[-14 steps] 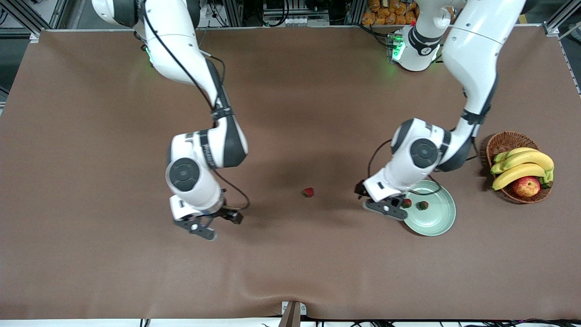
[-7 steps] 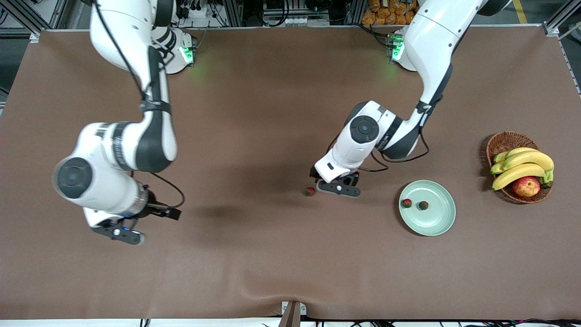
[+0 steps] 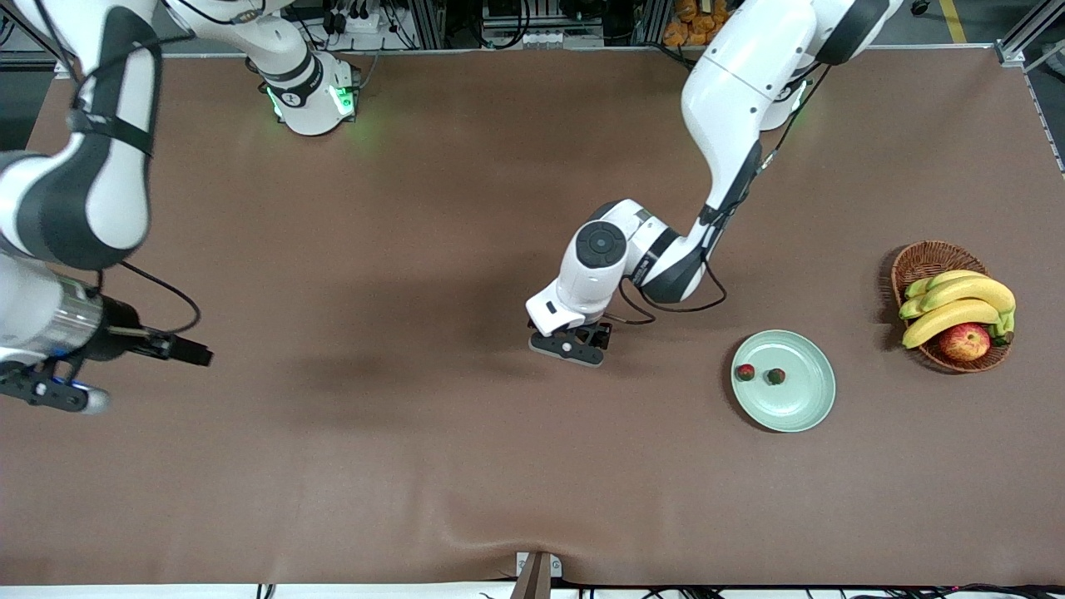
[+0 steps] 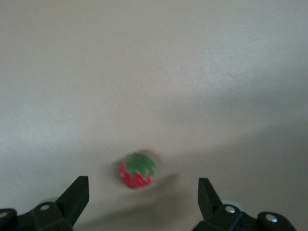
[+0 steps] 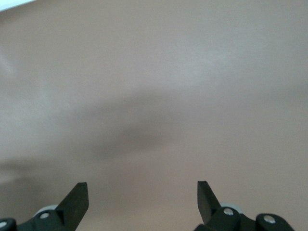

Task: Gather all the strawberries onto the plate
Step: 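Grasp the last strawberry with the left gripper while the right gripper withdraws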

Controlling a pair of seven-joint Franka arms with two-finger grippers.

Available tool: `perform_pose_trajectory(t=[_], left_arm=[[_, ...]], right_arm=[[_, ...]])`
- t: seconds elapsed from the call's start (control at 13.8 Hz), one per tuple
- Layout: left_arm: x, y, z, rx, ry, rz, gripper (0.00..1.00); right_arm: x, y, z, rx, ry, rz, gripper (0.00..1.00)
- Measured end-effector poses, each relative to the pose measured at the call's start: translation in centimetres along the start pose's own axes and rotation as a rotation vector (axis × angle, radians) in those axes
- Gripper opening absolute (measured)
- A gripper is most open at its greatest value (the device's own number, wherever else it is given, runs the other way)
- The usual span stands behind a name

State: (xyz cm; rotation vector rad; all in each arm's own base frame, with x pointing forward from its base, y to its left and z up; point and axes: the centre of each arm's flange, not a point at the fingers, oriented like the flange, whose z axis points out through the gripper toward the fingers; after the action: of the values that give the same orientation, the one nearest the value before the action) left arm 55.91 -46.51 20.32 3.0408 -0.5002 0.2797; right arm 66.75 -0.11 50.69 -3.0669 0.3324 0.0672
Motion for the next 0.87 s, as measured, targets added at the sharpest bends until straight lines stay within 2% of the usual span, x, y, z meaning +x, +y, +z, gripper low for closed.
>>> perform_pose_trajectory(t=[0.36,0.51,0.58,0.65,0.72,0.87], left_arm=[[0.1,0.0,0.4,0.041,0.016,0.031,1.0],[0.2,-0.4,0.5,0.046,0.017,0.027,0.89],[0.3,-0.7,0.6,0.048,0.016,0.023,0.89],[0.3,-1.1,0.8,0.051,0.014,0.018,0.82],[0.4,-1.4,0.9,0.052,0.012,0.014,0.8],[0.5,-1.6,0.9,0.053,0.012,0.012,0.81]], right_arm=[[-3.0,4.3,-6.0,0.009,-0.012,-0.059,1.0],[-4.5,5.2,-7.9,0.019,-0.019,-0.07,1.0],[-5.3,5.3,-8.6,0.017,-0.02,-0.077,1.0],[-6.1,5.3,-9.3,0.01,-0.017,-0.087,1.0],[-6.9,5.2,-10.0,0.005,-0.011,-0.098,1.0],[-8.5,5.1,-11.1,0.002,-0.001,-0.122,1.0]])
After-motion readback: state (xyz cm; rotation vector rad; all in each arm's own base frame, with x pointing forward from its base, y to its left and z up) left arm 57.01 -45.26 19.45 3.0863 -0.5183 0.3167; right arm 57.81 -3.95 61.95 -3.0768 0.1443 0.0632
